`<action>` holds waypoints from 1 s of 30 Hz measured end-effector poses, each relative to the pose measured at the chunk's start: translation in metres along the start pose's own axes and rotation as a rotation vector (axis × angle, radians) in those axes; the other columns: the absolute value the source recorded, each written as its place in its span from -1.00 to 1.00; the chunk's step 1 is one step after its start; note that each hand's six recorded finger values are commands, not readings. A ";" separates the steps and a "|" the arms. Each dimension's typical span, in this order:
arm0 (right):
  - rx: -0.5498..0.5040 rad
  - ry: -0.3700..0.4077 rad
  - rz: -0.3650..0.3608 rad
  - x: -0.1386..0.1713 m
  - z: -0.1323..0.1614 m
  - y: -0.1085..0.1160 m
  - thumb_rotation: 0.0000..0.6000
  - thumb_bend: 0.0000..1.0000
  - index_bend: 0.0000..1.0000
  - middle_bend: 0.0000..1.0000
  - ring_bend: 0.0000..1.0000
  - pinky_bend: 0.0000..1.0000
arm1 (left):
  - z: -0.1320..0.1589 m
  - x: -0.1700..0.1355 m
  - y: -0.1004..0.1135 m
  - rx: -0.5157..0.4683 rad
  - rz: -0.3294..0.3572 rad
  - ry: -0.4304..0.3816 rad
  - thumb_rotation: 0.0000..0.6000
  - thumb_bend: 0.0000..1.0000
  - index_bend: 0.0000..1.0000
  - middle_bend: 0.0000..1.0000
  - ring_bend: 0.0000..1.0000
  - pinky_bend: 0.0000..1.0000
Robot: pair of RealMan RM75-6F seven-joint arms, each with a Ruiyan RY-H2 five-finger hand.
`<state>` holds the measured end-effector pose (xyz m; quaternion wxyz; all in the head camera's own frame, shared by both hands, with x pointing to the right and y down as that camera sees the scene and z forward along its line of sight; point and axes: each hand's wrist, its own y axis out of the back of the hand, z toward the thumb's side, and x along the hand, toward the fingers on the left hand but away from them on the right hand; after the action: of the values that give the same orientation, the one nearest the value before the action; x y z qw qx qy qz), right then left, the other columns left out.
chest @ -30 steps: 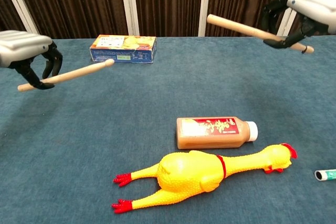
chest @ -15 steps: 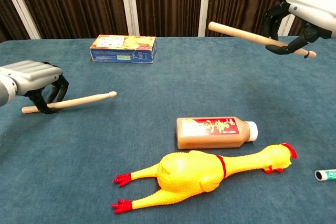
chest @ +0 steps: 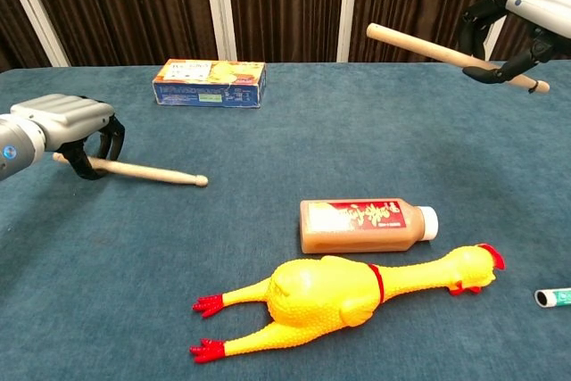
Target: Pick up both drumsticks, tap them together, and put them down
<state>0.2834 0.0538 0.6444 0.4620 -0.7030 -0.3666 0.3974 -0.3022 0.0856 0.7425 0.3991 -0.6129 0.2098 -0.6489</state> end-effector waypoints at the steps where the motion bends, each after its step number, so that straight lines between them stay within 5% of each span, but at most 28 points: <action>1: -0.001 -0.002 0.002 0.001 -0.001 -0.001 1.00 -0.07 0.36 0.25 -0.18 -0.84 | -0.001 0.000 0.001 0.002 0.000 0.004 1.00 -0.02 -0.21 -0.26 -0.96 -1.00; 17: 0.029 -0.012 0.046 0.004 -0.004 -0.017 1.00 -0.07 0.36 0.25 -0.18 -0.84 | 0.000 -0.020 0.015 -0.025 -0.089 0.018 1.00 -0.05 -0.81 -0.91 -1.00 -1.00; 22: 0.135 0.015 0.096 0.006 -0.004 -0.034 1.00 -0.07 0.36 0.25 -0.18 -0.84 | 0.003 -0.034 0.051 -0.119 -0.064 -0.009 1.00 -0.07 -0.81 -0.93 -1.00 -1.00; 30: 0.298 0.091 0.181 0.004 0.004 -0.071 1.00 -0.07 0.36 0.25 -0.18 -0.84 | -0.023 -0.063 0.133 -0.309 0.086 -0.030 1.00 -0.07 -0.81 -0.93 -1.00 -1.00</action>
<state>0.2711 0.0805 0.7094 0.5397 -0.6741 -0.2173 0.4552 -0.2941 0.0506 0.5974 0.3305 -0.6670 0.3271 -0.5822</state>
